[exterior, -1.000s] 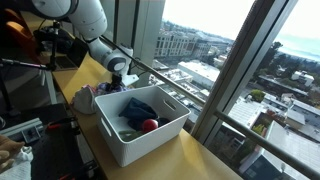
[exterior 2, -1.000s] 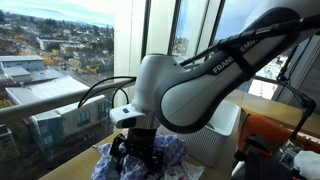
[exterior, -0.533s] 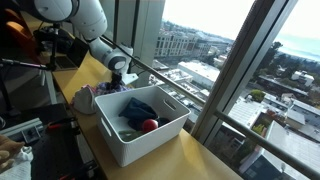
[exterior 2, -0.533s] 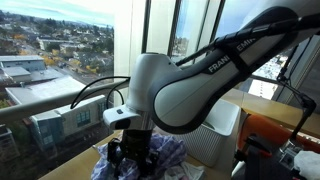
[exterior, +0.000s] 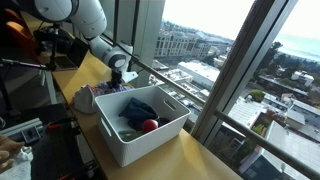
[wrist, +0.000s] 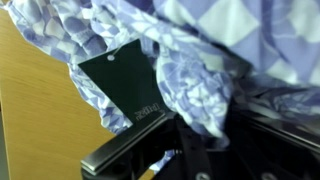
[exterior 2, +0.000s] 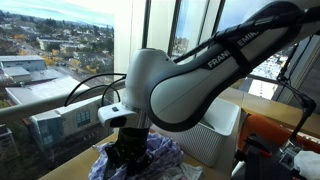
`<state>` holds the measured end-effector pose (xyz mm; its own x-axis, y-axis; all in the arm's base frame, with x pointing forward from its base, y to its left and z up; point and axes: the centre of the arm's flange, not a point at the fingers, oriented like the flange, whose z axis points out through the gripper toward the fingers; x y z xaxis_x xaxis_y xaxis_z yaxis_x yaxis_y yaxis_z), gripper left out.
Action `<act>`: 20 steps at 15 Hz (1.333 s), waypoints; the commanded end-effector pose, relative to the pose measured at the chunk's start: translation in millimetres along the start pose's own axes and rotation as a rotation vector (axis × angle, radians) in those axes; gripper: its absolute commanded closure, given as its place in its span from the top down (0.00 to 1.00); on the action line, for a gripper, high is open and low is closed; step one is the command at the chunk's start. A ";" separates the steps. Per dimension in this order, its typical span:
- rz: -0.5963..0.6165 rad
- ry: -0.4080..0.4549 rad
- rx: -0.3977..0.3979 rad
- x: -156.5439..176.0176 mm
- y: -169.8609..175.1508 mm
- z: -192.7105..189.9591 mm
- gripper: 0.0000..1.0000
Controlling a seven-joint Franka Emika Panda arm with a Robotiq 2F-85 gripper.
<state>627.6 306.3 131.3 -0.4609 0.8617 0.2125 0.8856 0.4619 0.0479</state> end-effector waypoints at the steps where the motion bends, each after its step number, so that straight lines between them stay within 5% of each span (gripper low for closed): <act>1: -0.020 -0.009 -0.023 1.6 14.4 -20.9 0.01; 12: -0.040 -0.081 -0.189 -4.7 30.5 -138.7 0.03; 20: 0.032 -0.190 -0.406 -50.3 15.2 -312.7 0.03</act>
<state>693.7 242.3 364.2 -0.4281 0.8997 0.0856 0.8513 0.3696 0.3724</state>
